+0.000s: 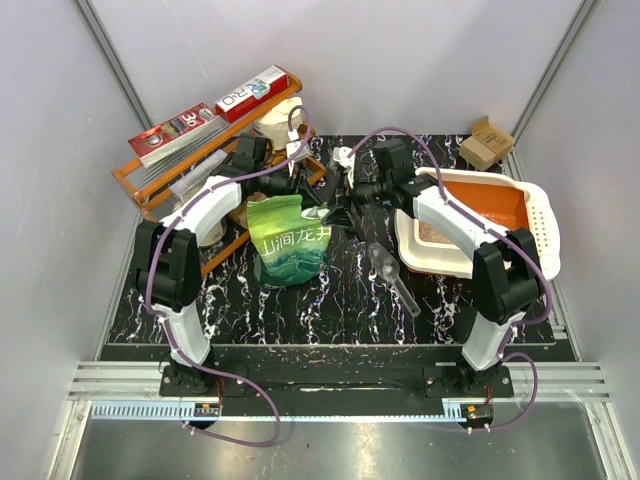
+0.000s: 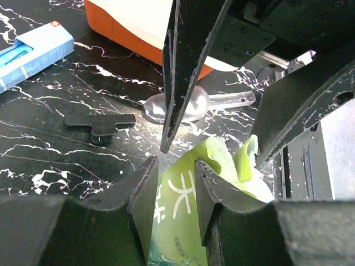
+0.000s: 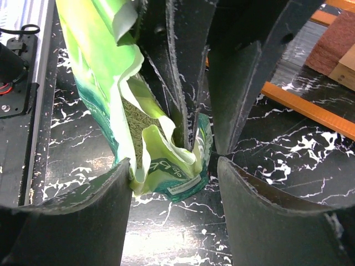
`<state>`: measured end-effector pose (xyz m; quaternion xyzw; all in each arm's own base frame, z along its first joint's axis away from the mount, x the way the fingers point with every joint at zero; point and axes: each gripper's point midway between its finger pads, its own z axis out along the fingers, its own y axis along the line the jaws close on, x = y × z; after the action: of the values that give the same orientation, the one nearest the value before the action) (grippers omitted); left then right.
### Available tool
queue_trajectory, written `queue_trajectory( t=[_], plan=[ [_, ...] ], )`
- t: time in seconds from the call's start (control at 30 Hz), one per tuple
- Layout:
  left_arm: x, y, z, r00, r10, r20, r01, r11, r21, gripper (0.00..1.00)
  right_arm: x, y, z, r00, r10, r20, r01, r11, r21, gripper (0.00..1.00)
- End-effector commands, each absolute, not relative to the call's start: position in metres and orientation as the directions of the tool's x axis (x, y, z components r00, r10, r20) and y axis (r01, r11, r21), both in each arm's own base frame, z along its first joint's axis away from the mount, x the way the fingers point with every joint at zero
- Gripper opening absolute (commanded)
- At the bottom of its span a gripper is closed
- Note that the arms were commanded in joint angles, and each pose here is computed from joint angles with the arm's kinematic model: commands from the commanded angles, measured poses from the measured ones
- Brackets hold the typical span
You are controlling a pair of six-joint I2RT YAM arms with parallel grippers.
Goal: Fill the litter box with clean litter
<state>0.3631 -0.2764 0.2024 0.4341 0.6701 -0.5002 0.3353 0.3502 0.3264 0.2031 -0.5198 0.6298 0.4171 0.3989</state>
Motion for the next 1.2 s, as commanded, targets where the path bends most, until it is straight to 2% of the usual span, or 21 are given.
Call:
queue_trajectory(
  t=[0.0, 0.23, 0.5, 0.57, 0.7, 0.87, 1.17],
  plan=[
    [0.363, -0.282, 0.223, -0.370, 0.217, -0.903, 0.928, 0.052, -0.368, 0.36, 0.356, 0.337, 0.230, -0.065, -0.252, -0.965, -0.997, 0.049, 0.054, 0.67],
    [0.363, -0.282, 0.225, -0.380, 0.227, -0.897, 0.924, 0.054, -0.377, 0.35, 0.349, 0.347, 0.232, -0.138, -0.200, -0.970, -0.989, -0.023, 0.145, 0.67],
    [0.377, -0.271, 0.233, -0.371, 0.207, -0.905, 0.928, 0.112, -0.355, 0.35, 0.342, 0.355, 0.230, -0.284, -0.144, -0.948, -0.953, -0.064, 0.295, 0.61],
    [0.385, -0.264, 0.236, -0.380, 0.195, -0.904, 0.922, 0.151, -0.355, 0.37, 0.343, 0.357, 0.232, -0.301, -0.130, -0.945, -0.947, -0.071, 0.312, 0.60],
    [0.406, -0.251, 0.264, -0.274, 0.166, -0.947, 0.940, 0.255, -0.228, 0.43, 0.342, 0.358, 0.229, -0.337, -0.127, -0.933, -0.934, -0.081, 0.348, 0.51],
    [0.432, -0.223, 0.302, -0.213, 0.098, -0.972, 0.896, 0.416, -0.155, 0.53, 0.340, 0.357, 0.225, -0.381, -0.136, -0.915, -0.916, -0.083, 0.393, 0.52],
    [0.408, -0.192, 0.332, -0.169, 0.108, -0.980, 0.877, 0.471, -0.099, 0.56, 0.333, 0.356, 0.211, -0.439, -0.154, -0.885, -0.881, -0.117, 0.458, 0.54]
  ],
)
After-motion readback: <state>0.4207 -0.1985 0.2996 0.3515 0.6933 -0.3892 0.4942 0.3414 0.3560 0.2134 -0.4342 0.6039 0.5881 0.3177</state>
